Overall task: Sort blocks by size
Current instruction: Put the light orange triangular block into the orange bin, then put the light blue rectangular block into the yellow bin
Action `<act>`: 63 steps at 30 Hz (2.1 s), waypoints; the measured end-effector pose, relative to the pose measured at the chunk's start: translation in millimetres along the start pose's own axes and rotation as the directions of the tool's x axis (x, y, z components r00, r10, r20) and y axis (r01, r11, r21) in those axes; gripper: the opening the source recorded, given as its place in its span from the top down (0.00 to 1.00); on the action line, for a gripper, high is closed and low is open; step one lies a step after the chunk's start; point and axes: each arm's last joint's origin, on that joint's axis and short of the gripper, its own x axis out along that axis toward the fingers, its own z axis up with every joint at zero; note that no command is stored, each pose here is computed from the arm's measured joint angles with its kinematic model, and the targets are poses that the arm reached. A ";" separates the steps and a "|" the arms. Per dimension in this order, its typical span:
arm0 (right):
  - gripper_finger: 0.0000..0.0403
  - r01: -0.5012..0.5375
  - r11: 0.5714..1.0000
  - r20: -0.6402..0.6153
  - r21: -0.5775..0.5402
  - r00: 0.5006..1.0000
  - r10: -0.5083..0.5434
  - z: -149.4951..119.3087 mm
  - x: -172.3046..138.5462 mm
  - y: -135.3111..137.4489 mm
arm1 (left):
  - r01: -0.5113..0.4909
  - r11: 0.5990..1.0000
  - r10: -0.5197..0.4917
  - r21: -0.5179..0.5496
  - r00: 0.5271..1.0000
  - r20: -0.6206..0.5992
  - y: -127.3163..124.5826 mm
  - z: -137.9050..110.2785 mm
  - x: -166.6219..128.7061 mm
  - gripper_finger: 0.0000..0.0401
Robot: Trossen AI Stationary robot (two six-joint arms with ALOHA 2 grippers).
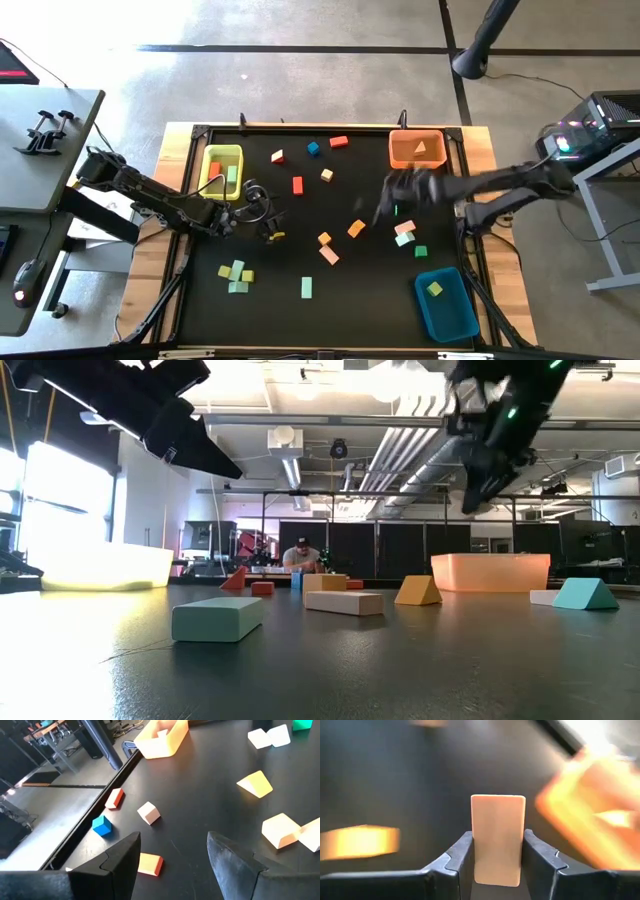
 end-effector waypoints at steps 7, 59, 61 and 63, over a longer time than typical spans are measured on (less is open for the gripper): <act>0.69 0.157 0.973 -0.092 0.168 0.985 -0.143 37.4 47.5 -96.5 | -0.005 1.000 0.004 0.021 1.000 0.025 0.9 2.0 1.2 0.46; 0.50 -0.554 0.761 0.495 -0.338 0.583 0.644 25.9 44.8 164.4 | 0.176 0.977 -0.176 -0.118 0.984 0.016 -40.2 -43.4 5.0 0.46; 0.50 -0.587 0.739 0.483 -0.331 0.567 0.667 23.7 49.3 168.6 | 0.168 0.980 -0.169 -0.104 0.986 -0.007 -42.3 -48.0 9.7 0.46; 0.50 -0.603 0.725 0.466 -0.332 0.564 0.682 20.3 50.3 171.7 | 0.156 0.983 -0.160 -0.100 0.987 -0.024 -42.0 -50.4 14.0 0.46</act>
